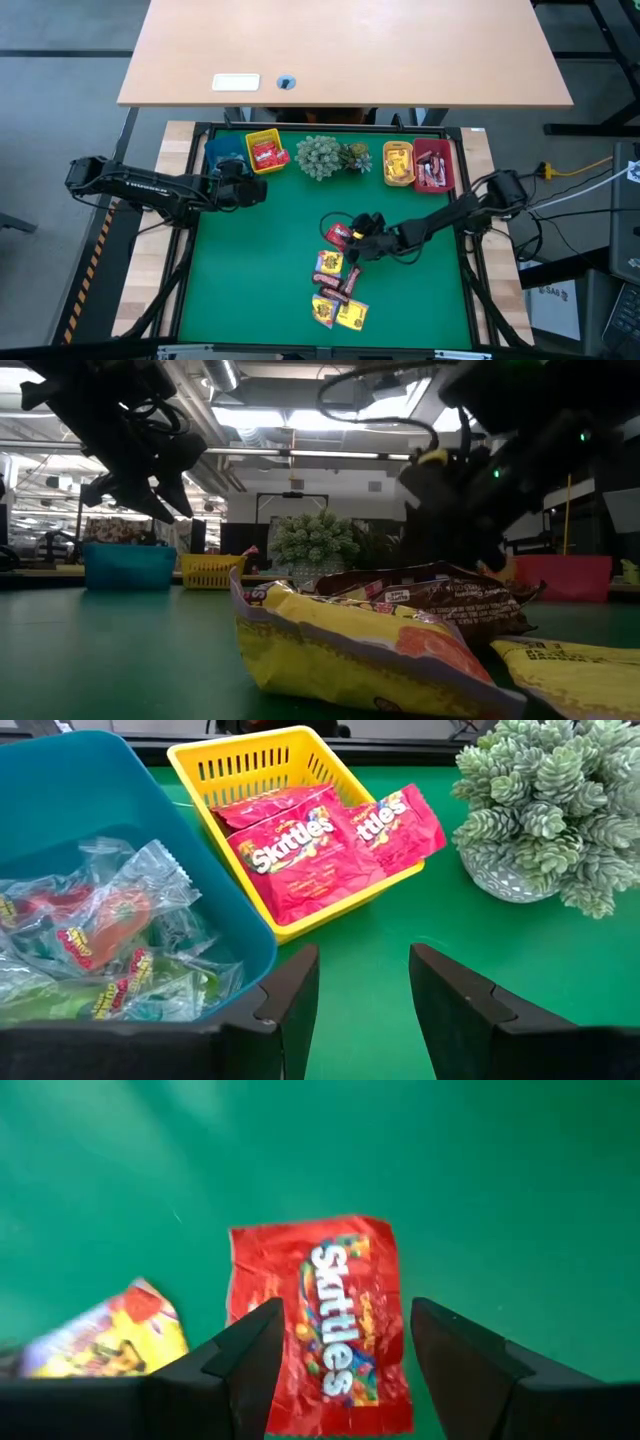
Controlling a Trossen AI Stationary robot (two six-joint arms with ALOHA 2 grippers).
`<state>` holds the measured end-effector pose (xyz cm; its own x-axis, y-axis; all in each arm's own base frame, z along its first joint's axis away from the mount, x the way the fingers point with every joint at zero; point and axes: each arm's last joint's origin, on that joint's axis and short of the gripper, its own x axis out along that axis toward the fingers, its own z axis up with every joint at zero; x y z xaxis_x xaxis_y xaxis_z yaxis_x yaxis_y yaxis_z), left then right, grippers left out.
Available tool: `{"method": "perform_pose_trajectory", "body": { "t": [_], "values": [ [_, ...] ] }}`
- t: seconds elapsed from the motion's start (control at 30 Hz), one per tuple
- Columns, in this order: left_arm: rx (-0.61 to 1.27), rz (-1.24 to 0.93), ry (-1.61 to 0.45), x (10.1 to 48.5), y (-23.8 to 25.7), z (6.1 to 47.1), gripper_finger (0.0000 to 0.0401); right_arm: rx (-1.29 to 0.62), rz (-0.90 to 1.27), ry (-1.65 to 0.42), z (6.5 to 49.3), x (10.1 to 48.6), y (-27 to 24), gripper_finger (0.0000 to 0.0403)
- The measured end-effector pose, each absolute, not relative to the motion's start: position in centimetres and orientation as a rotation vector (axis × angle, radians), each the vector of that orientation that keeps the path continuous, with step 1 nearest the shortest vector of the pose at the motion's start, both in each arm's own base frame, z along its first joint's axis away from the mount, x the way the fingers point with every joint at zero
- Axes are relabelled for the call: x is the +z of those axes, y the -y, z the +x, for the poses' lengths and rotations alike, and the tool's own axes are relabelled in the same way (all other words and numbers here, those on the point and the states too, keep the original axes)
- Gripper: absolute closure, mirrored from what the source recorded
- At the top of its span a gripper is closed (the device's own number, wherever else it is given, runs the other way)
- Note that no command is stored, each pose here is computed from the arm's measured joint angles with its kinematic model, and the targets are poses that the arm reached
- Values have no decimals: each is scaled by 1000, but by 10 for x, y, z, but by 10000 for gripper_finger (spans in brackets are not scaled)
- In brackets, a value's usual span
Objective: Sort candy
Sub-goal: Put the red candy into the yellow bin
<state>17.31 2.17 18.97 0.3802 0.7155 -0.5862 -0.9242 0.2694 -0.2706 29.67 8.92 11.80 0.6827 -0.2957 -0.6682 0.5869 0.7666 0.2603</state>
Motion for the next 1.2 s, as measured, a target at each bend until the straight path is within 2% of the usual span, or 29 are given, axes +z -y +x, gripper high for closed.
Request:
{"method": "perform_pose_trajectory", "body": {
  "t": [0.5, 0.63, 0.93, 1.2],
  "values": [
    [1137, -645, -372, 190, -22, 174, 257, -553, 480, -663, 302, 92, -91, 190],
    [1137, -645, -371, 190, -22, 174, 257, -556, 479, -669, 301, 91, -90, 224],
    [1133, -650, -370, 190, -22, 174, 257, -537, 502, -676, 302, 91, -91, 333],
    [931, -667, -423, 195, -15, 186, 257, -503, 520, -638, 306, 94, -93, 387]
  ]
}}
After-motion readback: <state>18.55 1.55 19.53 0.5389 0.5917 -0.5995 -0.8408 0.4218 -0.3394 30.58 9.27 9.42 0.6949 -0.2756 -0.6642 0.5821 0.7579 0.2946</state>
